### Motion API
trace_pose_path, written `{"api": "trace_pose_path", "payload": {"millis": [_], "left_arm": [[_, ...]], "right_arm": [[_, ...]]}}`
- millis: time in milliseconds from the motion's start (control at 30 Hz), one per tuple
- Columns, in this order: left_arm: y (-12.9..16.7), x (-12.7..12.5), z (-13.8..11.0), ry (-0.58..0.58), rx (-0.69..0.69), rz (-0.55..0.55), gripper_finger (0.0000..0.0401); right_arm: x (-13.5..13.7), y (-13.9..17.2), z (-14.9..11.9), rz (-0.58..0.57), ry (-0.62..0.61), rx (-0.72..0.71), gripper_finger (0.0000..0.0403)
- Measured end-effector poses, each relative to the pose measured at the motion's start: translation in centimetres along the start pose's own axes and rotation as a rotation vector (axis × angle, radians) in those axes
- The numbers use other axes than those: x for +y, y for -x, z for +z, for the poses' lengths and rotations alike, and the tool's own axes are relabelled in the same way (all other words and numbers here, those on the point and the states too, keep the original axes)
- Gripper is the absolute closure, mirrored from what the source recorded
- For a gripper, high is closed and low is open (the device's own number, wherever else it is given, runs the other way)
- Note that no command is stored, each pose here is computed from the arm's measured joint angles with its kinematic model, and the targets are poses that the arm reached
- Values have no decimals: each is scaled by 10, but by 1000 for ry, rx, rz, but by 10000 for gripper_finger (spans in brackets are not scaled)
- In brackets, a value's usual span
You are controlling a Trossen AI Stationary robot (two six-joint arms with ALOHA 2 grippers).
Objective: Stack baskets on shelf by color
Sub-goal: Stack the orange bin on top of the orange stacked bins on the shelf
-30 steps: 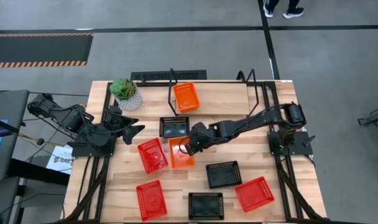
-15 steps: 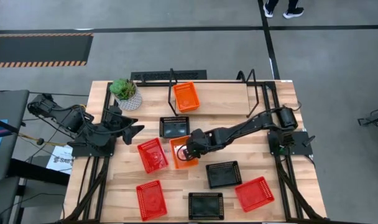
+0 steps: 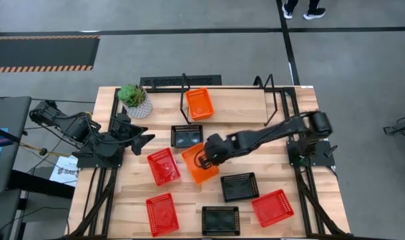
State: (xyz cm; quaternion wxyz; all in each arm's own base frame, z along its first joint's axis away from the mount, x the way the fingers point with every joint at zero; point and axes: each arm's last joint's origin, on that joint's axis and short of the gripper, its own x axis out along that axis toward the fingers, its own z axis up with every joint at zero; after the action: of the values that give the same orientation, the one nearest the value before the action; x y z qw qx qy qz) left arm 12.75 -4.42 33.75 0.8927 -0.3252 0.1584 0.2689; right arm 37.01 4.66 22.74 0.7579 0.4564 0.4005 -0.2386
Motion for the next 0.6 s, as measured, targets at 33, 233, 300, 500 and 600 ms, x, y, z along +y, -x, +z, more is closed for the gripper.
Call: {"api": "trace_pose_path", "payload": {"millis": [33,233,300,500,600], "left_arm": [[0,0,0,-1,0,0,122],[0,0,0,1,0,0,122],[0,0,0,4,-1,0,122],[0,0,0,26,-2,0,122],[0,0,0,27,-4,1,122]], "right_arm": [[0,13,6,16,5,-20,396],[-24,78,72,62,-38,-287,398],[-38,85,98,47,-57,-357,398],[-67,86,166,-1,-68,-401,398],[-71,78,189,-28,-52,-402,398]]}}
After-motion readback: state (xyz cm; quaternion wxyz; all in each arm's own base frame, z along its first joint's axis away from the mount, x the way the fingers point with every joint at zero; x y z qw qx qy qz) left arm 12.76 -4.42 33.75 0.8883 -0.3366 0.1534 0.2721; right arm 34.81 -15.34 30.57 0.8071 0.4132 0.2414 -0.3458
